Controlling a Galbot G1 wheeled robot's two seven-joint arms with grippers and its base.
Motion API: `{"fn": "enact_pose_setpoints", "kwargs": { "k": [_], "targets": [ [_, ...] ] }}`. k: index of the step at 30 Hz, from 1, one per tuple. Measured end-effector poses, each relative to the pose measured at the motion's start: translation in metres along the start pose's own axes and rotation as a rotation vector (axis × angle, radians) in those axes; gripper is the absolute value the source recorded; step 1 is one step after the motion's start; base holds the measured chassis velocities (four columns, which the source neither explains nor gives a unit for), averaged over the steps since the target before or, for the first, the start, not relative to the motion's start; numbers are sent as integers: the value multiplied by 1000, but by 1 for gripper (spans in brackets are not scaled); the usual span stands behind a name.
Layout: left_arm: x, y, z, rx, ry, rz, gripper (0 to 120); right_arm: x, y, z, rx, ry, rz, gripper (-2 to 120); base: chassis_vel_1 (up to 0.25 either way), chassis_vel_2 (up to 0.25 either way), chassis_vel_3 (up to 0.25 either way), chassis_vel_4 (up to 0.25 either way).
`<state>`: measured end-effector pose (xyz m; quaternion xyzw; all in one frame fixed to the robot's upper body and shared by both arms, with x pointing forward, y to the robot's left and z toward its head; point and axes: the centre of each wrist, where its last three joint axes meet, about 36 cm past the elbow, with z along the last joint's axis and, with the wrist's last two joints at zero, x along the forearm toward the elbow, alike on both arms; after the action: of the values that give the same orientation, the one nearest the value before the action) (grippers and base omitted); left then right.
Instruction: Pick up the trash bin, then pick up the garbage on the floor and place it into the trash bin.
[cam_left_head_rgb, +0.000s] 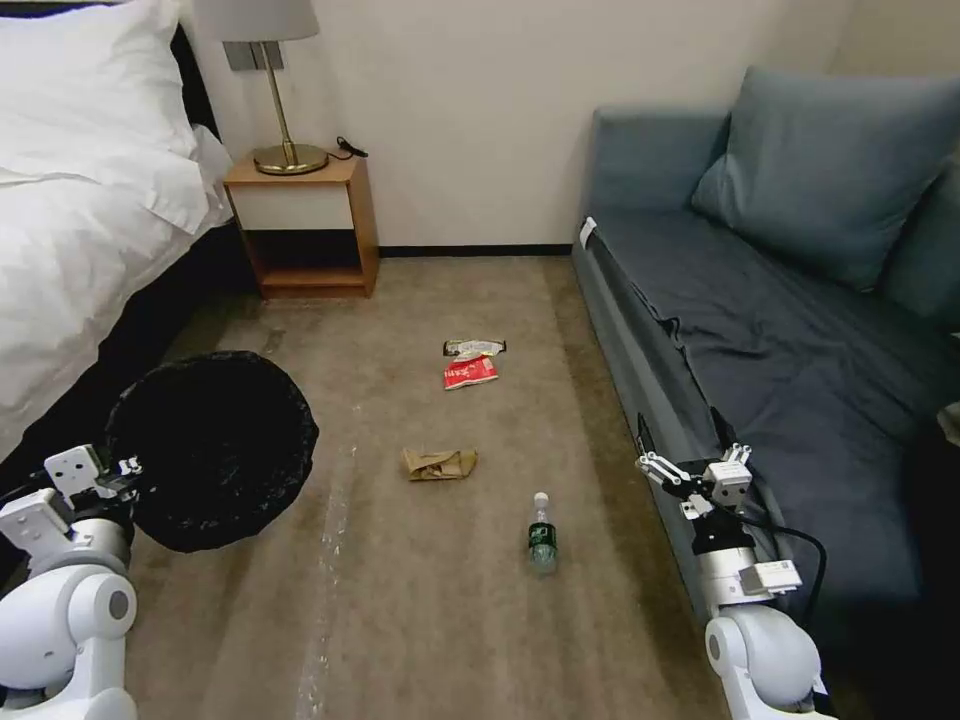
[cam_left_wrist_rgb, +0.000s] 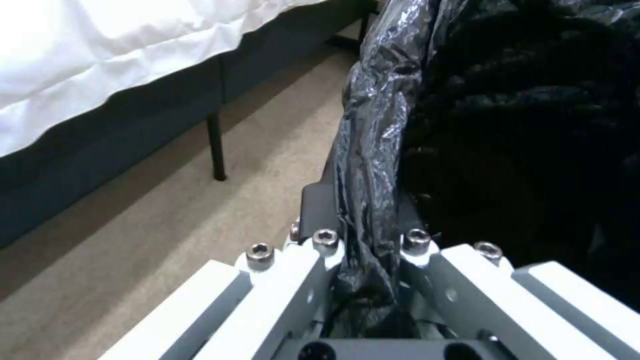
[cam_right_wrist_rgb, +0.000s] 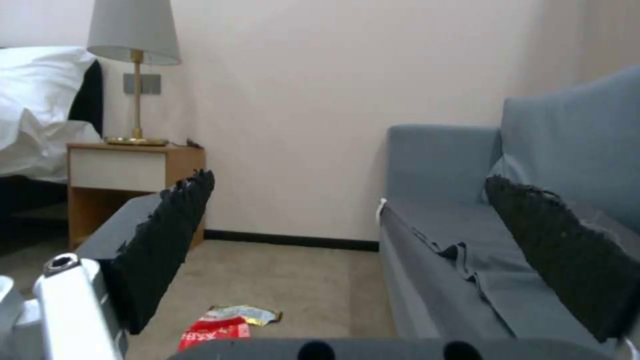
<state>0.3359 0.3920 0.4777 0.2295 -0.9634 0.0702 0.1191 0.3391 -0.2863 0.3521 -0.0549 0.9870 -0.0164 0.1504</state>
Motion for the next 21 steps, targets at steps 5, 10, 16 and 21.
{"fn": "enact_pose_setpoints", "kwargs": {
  "k": [5, 10, 16, 21],
  "targets": [
    [0, 1, -1, -1, -4, -1, 1, 2, 1, 1, 2, 3, -5, 100, -105, 105, 86, -97],
    [0, 0, -2, -3, -6, 2, 1, 2, 2, 2, 4, 4, -11, 100, -91, 94, 102, -100],
    [0, -2, -4, -3, -10, 4, 1, 2, 3, 2, 7, 7, -14, 100, -81, 108, 95, -95],
    [0, -2, -4, -6, -10, 12, 1, 4, 3, 4, 13, 13, -21, 100, -108, 93, 85, -81]
  ]
}}
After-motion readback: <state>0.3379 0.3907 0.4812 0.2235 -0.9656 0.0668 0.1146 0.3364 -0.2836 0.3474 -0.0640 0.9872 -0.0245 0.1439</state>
